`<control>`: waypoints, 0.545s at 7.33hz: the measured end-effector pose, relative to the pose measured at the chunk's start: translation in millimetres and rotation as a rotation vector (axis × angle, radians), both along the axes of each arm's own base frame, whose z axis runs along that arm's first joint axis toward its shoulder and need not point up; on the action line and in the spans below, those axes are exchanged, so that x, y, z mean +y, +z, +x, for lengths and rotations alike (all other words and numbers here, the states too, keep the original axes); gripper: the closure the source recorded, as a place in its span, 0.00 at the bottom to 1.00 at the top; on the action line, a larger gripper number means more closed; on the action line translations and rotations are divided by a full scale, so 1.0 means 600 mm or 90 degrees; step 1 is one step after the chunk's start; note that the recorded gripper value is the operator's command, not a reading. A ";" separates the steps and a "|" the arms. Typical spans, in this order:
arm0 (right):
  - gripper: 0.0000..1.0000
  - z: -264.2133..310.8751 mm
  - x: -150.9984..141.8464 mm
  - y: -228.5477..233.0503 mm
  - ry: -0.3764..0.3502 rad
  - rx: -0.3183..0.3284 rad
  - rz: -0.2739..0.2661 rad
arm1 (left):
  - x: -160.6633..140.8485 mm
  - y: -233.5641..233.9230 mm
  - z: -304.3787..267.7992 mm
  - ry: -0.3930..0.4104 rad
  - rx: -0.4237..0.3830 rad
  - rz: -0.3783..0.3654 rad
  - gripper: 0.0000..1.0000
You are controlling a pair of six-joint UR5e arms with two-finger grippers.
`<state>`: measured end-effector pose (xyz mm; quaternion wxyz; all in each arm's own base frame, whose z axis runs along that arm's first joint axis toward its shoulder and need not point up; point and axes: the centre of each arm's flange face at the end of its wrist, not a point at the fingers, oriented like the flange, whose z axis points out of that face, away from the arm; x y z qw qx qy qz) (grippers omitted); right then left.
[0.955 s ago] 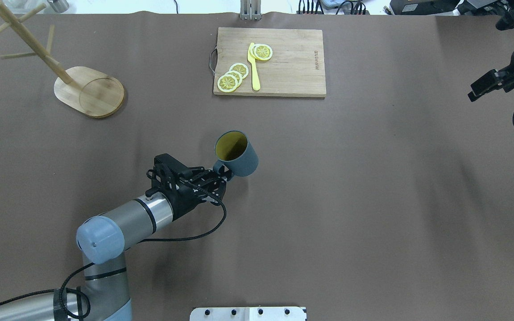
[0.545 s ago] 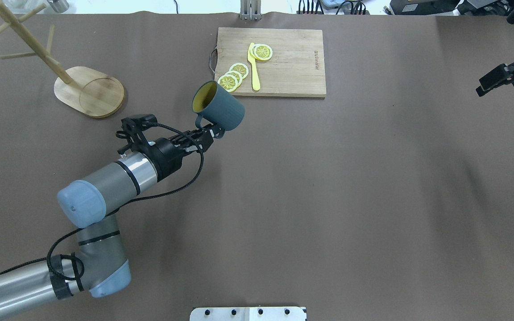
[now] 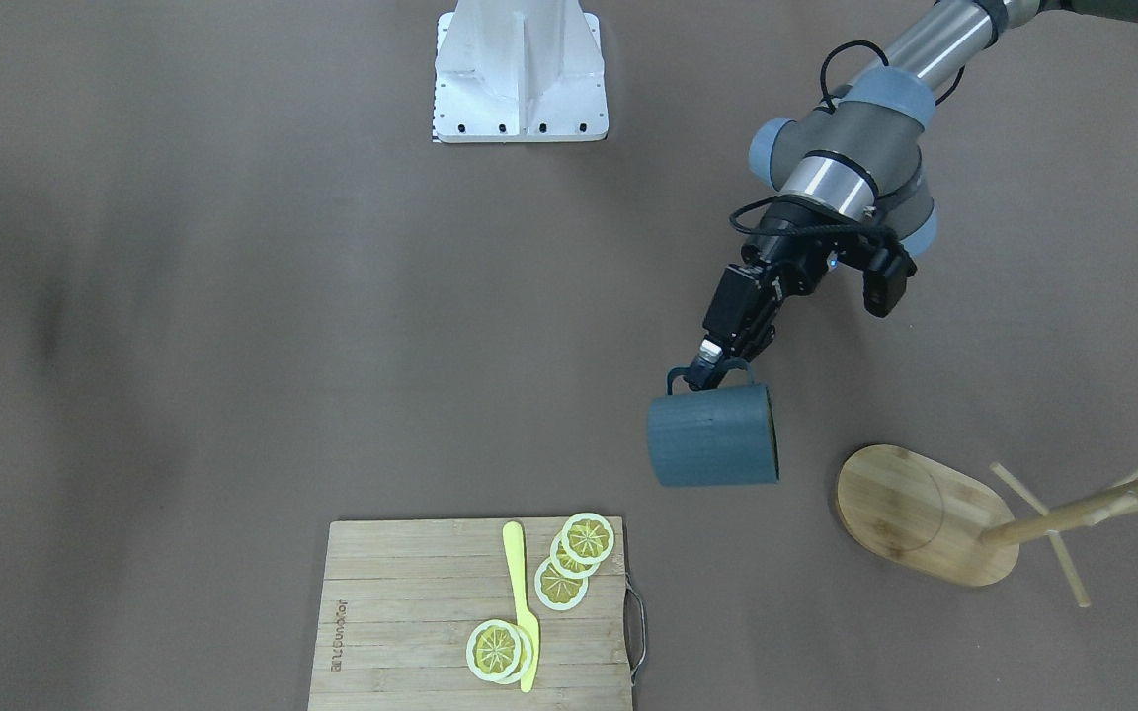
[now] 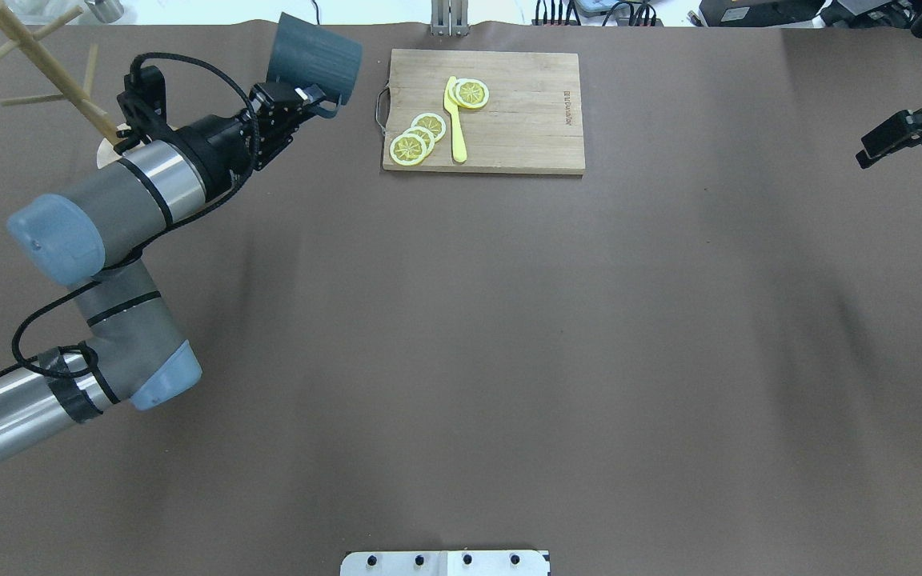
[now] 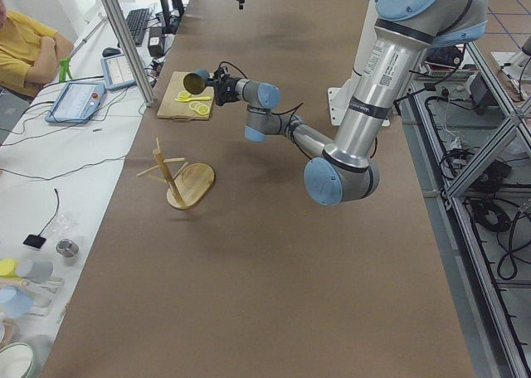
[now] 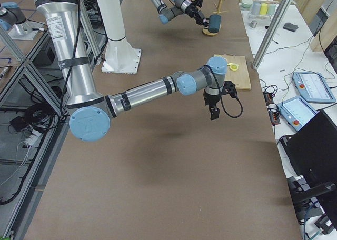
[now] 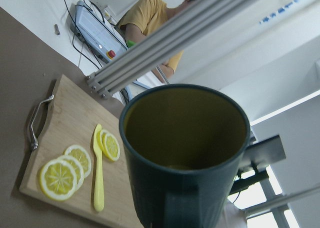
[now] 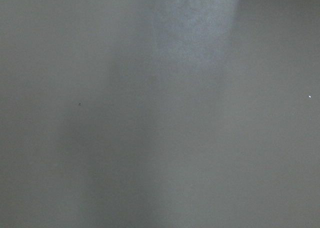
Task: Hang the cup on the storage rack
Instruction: 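Lift the blue mug with the left gripper toward the wooden stand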
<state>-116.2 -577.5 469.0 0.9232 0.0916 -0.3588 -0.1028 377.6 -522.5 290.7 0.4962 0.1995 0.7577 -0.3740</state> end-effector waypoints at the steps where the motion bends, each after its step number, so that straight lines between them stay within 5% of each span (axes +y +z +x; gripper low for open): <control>1: 0.00 -0.001 -0.001 0.003 0.000 0.001 -0.002 | -0.031 0.027 -0.028 0.003 0.035 -0.032 1.00; 4: 0.00 0.010 -0.005 0.014 0.002 -0.017 -0.019 | -0.136 0.150 -0.165 0.074 0.054 -0.093 1.00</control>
